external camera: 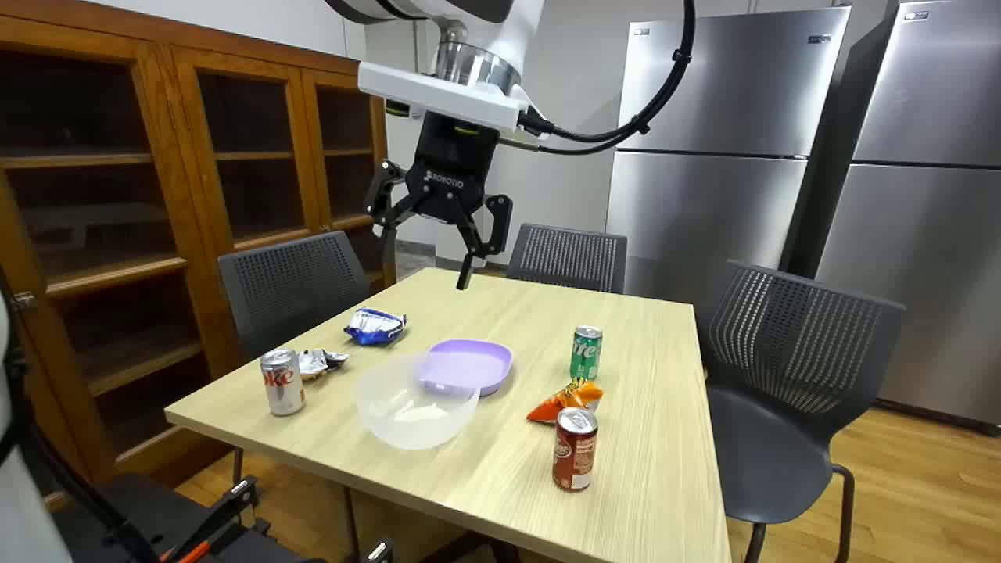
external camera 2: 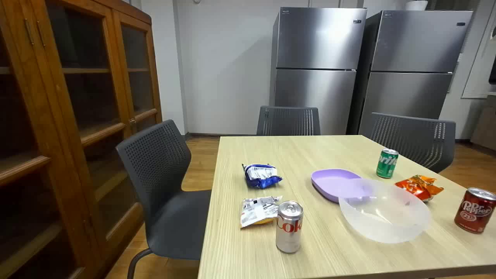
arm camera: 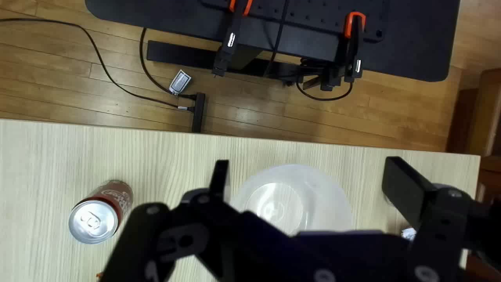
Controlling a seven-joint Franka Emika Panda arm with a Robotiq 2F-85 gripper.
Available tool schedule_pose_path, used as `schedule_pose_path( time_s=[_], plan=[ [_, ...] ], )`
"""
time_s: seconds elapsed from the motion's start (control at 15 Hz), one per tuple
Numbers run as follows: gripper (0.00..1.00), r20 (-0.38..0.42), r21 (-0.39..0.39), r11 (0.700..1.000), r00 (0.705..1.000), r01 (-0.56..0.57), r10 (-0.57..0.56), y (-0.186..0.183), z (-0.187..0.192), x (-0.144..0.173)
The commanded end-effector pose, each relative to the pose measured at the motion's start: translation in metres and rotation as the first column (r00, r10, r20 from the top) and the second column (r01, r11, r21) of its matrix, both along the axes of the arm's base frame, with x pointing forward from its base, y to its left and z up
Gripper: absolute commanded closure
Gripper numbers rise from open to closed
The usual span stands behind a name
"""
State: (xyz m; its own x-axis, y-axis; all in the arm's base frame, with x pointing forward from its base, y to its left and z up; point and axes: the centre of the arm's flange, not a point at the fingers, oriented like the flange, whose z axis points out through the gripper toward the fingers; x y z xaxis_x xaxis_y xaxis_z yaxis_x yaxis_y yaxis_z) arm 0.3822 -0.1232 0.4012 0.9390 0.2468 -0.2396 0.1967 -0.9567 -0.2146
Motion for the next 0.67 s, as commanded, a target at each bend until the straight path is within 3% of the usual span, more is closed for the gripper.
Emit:
schedule_pose_path(
  time_s=[0.0, 0.6],
  plan=[
    [0.0, 0.0, 0.0, 1.0, 1.0, 0.0, 0.0, 0.0, 0.0, 0.0],
    [0.0, 0.131, -0.039, 0.998, 0.99, 0.046, -0.041, -0.018, -0.007, 0.039]
  ],
)
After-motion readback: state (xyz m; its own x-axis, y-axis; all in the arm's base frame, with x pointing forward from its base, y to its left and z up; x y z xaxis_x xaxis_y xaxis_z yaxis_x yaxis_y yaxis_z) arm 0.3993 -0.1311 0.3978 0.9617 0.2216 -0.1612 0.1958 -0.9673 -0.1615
